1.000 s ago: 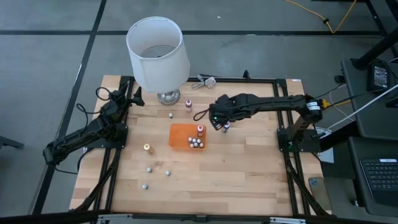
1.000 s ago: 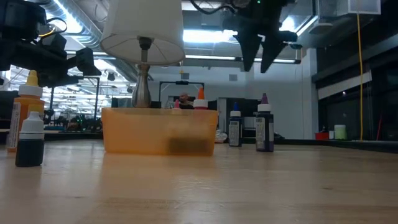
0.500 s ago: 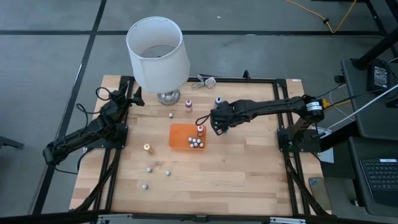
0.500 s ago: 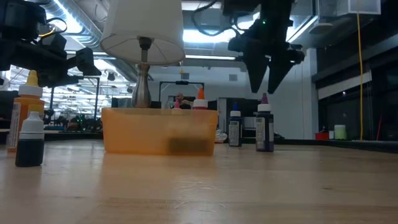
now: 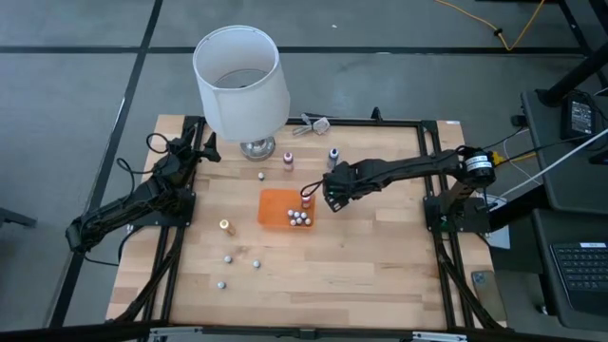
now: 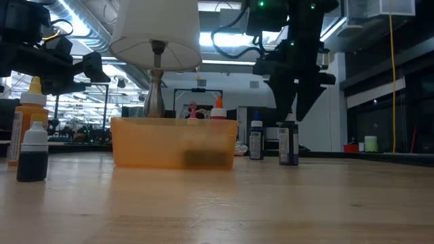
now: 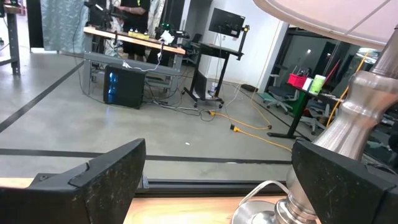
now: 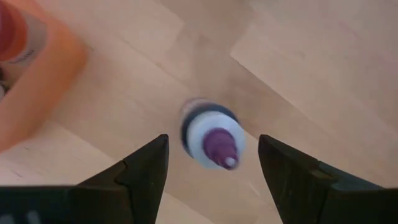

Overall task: Pick & Place food coloring
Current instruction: Put the big purple food coloring bottle into the orange bin

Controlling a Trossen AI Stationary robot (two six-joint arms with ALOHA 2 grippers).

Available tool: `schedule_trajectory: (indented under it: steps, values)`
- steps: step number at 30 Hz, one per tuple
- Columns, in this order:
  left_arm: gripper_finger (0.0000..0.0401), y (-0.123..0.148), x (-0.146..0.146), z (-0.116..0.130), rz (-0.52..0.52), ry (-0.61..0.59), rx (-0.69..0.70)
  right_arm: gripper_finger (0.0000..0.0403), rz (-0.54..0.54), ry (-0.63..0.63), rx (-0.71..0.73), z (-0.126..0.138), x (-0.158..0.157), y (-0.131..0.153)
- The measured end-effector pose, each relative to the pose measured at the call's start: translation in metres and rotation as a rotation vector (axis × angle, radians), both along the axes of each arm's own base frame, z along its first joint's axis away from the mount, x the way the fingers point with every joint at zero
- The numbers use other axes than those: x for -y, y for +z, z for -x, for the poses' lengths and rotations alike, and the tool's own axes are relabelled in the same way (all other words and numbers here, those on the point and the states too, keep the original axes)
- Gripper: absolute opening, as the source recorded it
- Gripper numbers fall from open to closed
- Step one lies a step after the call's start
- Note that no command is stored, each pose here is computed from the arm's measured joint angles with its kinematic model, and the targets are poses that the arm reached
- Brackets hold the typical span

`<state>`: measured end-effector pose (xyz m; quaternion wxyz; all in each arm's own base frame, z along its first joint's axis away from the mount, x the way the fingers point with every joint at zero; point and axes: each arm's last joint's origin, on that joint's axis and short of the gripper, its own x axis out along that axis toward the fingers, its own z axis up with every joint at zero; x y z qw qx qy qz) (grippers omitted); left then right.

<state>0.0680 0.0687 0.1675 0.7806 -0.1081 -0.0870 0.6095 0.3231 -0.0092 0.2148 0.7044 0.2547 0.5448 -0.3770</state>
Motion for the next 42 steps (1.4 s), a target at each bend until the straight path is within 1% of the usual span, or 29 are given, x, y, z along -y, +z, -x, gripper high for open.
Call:
schedule_trajectory:
  steps: [3, 6, 9, 14, 16, 21, 25, 28, 34, 38, 42]
  values:
    - [0.0391, 0.000, 0.000, 0.000, 0.000, 0.000, 0.000, 0.0246, 0.001, 0.030, 0.021, -0.002, -0.001, -0.003]
    - [0.0391, 0.000, 0.000, 0.000, 0.000, 0.000, 0.000, 0.0229, 0.001, 0.036, 0.036, -0.004, -0.001, -0.003]
    - [0.0391, 0.000, 0.000, 0.000, 0.000, 0.000, 0.000, 0.0200, -0.004, 0.032, 0.036, -0.003, -0.001, -0.003]
    - [0.0391, 0.000, 0.000, 0.000, 0.000, 0.000, 0.000, 0.0137, -0.018, 0.033, 0.023, -0.002, -0.002, -0.003]
    - [0.0391, 0.000, 0.000, 0.000, 0.000, 0.000, 0.000, 0.0121, -0.028, 0.043, 0.006, -0.002, -0.004, 0.000]
    - [0.0391, 0.000, 0.000, 0.000, 0.000, 0.000, 0.000, 0.0120, -0.032, 0.102, 0.001, -0.006, -0.009, 0.020]
    - [0.0391, 0.000, 0.000, 0.000, 0.000, 0.000, 0.000, 0.0126, -0.072, 0.166, 0.003, -0.013, -0.018, 0.038]
    - [0.0391, 0.000, 0.000, 0.000, 0.000, 0.000, 0.000, 0.0131, -0.118, 0.248, -0.023, -0.021, -0.028, 0.048]
    - [0.0391, 0.000, 0.000, 0.000, 0.000, 0.000, 0.000, 0.0123, -0.151, 0.434, -0.043, -0.046, -0.054, 0.070]
    - [0.0391, 0.000, 0.000, 0.000, 0.000, 0.000, 0.000, 0.0125, -0.174, 0.574, -0.017, -0.068, -0.069, 0.081]
    - [0.0391, 0.000, 0.000, 0.000, 0.000, 0.000, 0.000, 0.0126, -0.163, 0.677, 0.026, -0.091, -0.077, 0.085]
